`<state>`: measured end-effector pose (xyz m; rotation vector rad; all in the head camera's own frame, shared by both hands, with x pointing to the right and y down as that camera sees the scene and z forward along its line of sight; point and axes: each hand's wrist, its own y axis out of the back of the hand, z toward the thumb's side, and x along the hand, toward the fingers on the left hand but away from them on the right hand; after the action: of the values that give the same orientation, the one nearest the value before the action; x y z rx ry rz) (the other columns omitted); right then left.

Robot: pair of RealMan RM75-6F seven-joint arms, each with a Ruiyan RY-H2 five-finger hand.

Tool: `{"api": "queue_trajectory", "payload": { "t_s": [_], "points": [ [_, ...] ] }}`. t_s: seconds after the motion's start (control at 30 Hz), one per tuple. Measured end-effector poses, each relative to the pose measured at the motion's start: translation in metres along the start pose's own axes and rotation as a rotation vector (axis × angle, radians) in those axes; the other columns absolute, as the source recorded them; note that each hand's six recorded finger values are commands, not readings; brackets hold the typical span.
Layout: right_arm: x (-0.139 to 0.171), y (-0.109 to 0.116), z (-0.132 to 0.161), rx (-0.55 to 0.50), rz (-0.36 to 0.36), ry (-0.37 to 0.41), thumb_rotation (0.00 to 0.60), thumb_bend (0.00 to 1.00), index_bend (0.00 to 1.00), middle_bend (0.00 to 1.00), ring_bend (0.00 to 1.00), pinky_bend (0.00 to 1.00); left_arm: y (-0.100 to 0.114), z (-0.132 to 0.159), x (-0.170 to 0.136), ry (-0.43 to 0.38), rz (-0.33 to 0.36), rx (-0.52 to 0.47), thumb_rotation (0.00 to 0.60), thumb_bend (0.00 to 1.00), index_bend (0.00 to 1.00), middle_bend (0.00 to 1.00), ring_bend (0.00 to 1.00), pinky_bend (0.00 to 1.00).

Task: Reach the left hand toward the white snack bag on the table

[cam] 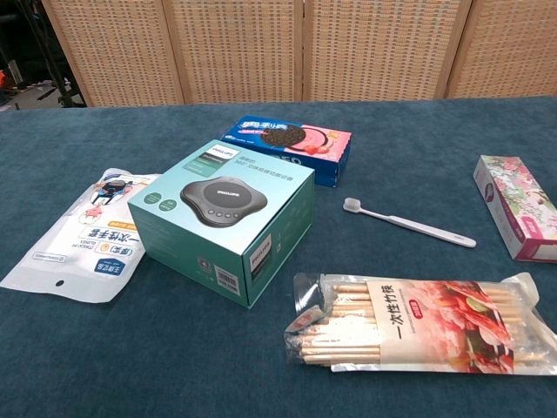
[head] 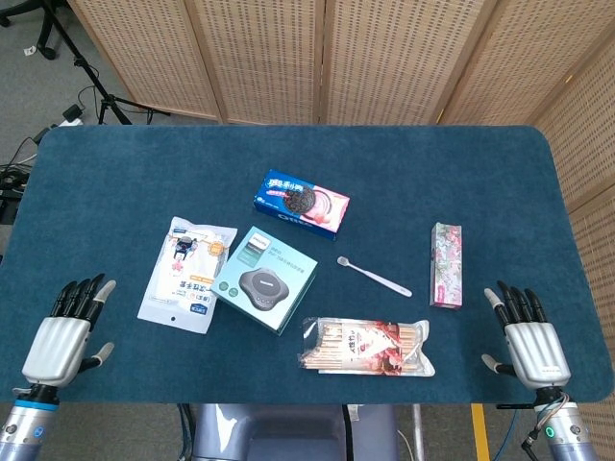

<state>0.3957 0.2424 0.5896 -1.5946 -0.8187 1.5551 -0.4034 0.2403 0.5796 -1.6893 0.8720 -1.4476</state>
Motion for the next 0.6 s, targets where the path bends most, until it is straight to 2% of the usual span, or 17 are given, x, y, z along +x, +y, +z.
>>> {"api": "queue_trajectory", "payload": {
  "t_s": [0.13,0.3,0.4,0.5,0.6],
  "points": [
    [-0.001,-0.001,0.0,-0.003,0.006,-0.002,0.6,0.0,0.0,0.0,0.0,0.0,-0.001,0.003,0.001,-0.005,-0.007,-0.001,0.6,0.34,0.0,0.04,0.12,0.12],
    [-0.001,-0.001,-0.001,-0.006,0.004,-0.004,0.6,0.0,0.0,0.0,0.0,0.0,-0.005,0.009,0.004,-0.022,-0.022,-0.014,0.6,0.55,0.0,0.31,0.32,0.25],
    [-0.001,-0.001,-0.001,-0.008,0.006,-0.004,0.6,0.0,0.0,0.0,0.0,0.0,-0.009,0.012,0.007,-0.03,-0.045,-0.016,0.6,0.66,0.0,0.4,0.4,0.28],
    [-0.001,-0.002,0.0,-0.008,0.01,-0.003,0.6,0.0,0.0,0.0,0.0,0.0,-0.013,0.021,0.014,-0.056,-0.088,-0.026,0.6,0.76,0.0,0.45,0.43,0.29],
    [-0.001,-0.003,0.0,-0.007,0.014,-0.002,0.6,0.0,0.0,0.0,0.0,0.0,-0.015,0.032,0.02,-0.092,-0.129,-0.034,0.6,0.8,0.0,0.47,0.45,0.3]
  ]
}}
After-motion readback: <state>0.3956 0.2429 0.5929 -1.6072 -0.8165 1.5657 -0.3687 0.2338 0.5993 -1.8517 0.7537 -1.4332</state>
